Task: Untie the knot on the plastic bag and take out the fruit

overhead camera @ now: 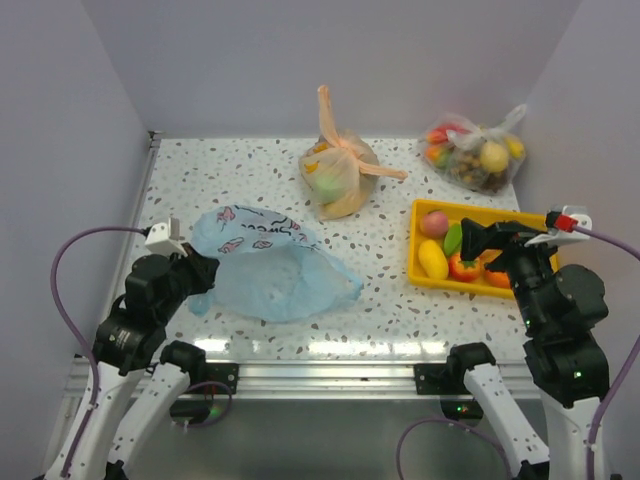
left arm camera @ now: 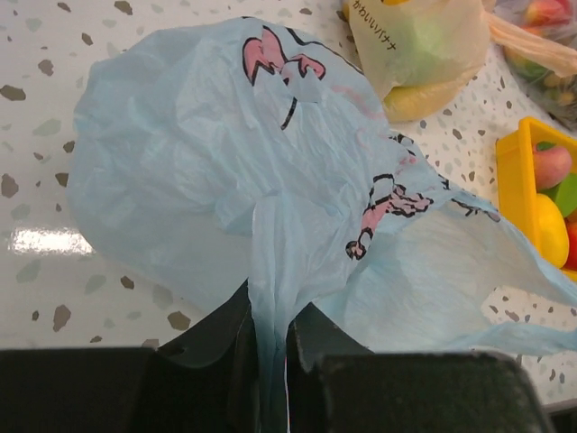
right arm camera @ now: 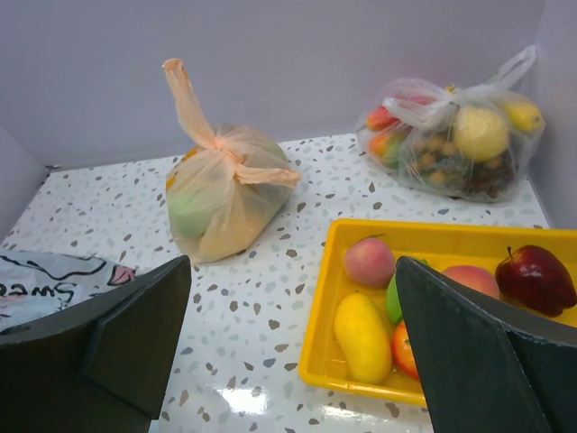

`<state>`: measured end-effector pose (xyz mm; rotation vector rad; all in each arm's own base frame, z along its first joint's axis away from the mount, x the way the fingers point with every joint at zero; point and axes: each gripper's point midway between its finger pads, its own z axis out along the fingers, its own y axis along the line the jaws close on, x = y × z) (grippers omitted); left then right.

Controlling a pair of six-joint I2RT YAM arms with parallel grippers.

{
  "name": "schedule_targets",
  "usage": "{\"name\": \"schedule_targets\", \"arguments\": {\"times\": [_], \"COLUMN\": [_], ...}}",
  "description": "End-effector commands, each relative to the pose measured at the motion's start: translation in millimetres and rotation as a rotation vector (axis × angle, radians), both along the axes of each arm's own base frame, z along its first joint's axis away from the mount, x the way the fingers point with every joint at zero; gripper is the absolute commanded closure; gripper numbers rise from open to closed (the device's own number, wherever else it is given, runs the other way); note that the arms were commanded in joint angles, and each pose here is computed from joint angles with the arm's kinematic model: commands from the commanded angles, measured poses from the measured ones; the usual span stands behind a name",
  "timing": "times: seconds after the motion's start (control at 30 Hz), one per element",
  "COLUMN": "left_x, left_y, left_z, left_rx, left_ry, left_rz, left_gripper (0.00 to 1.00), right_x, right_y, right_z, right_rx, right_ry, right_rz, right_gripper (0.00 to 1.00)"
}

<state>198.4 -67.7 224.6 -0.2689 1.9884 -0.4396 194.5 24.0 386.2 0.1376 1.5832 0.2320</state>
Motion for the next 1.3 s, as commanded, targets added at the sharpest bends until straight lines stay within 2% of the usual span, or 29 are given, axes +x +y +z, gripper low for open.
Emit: {"name": "schedule_targets", "arguments": {"times": [0.0, 0.13, 0.17, 0.37, 0.47, 0.57, 0.83, 1.27], "left_x": [-15, -25, -27, -38, -44, -50, -75, -94], "left_y": [6, 13, 14, 29, 44, 56, 77, 104], "left_z": [3, 10, 13, 41, 55, 72, 110, 115], "left_rx": [-0.028, -0.024, -0.026, -0.006, 0.022, 0.011, -0.082, -0.127], "left_ry": [0.030, 0.011, 0.002, -0.108, -0.178, -0.258, -0.448, -0.500], "left_rz": [0.034, 0.049, 0.051, 0.086, 0.139, 0.191, 0.280, 0.417], "left_gripper": [0.81, 0.62, 0.53, 0.21, 0.09, 0.02, 0.00, 0.00], "right_x": [-6, -16, -22, -43, -55, -64, -80, -86], "right_y": [-4, -10, -13, -26, -28, -28, -32, -35], "right_z": [-15, -25, -23, -28, -26, -25, -26, -33], "right_rx": [-0.034, -0.029, -0.028, -0.023, -0.033, -0.051, -0.050, -0.048], "right_ry": [0.029, 0.035, 0.016, -0.032, -0.068, -0.091, -0.109, -0.119], "right_rz": [-0.012, -0.037, -0.043, -0.092, -0.089, -0.072, -0.076, -0.087], "right_gripper": [0.01, 0.01, 0.01, 0.01, 0.01, 0.01, 0.01, 0.01]}}
